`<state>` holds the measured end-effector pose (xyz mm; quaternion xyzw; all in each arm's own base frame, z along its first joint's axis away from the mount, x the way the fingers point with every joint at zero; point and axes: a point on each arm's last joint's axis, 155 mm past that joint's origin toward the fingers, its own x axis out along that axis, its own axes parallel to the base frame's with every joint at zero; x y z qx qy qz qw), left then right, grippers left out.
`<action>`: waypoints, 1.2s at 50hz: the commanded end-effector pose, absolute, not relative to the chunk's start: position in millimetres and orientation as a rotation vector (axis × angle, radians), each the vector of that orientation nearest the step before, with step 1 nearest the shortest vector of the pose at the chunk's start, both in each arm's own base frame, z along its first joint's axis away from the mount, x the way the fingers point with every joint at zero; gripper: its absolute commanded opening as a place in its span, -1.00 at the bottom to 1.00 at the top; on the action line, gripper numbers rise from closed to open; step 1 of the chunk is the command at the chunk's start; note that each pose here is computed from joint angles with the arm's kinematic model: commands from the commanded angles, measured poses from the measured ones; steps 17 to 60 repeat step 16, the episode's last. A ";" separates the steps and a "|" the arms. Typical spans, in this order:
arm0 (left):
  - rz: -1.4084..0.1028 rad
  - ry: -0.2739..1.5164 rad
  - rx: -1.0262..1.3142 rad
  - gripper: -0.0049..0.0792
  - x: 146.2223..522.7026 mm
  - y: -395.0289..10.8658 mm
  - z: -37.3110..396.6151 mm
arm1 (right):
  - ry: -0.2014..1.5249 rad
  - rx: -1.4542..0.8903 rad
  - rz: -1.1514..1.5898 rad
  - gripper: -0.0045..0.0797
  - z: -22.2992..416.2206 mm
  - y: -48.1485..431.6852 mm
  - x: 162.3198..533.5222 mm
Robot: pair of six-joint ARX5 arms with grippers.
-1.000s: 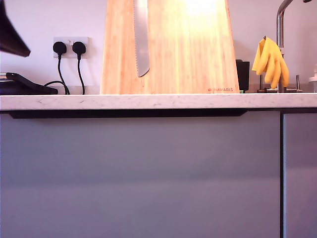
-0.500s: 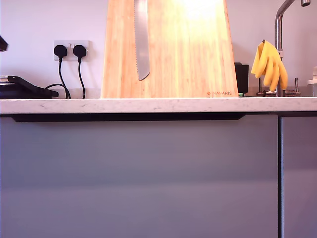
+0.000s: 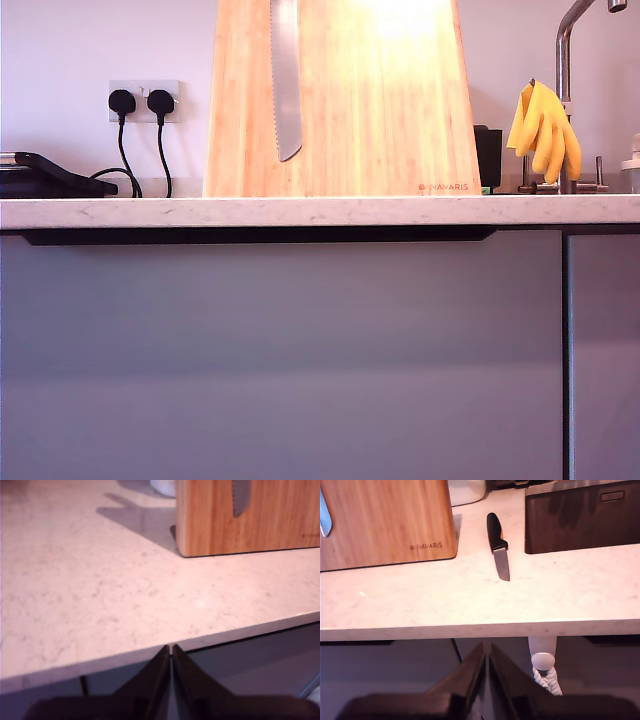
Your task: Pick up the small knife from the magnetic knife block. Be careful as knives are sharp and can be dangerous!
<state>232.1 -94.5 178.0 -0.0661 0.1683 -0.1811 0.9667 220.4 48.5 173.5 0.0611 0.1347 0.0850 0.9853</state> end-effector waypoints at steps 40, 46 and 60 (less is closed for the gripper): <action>-0.354 0.432 -0.128 -0.93 225.7 -92.4 151.9 | 0.424 0.092 0.157 -0.92 135.8 45.2 208.4; -0.354 0.432 -0.128 -0.93 225.7 -92.4 151.9 | 0.424 0.092 0.157 -0.92 135.8 45.2 208.4; -0.354 0.432 -0.128 -0.93 225.7 -92.4 151.9 | 0.424 0.092 0.157 -0.92 135.8 45.2 208.4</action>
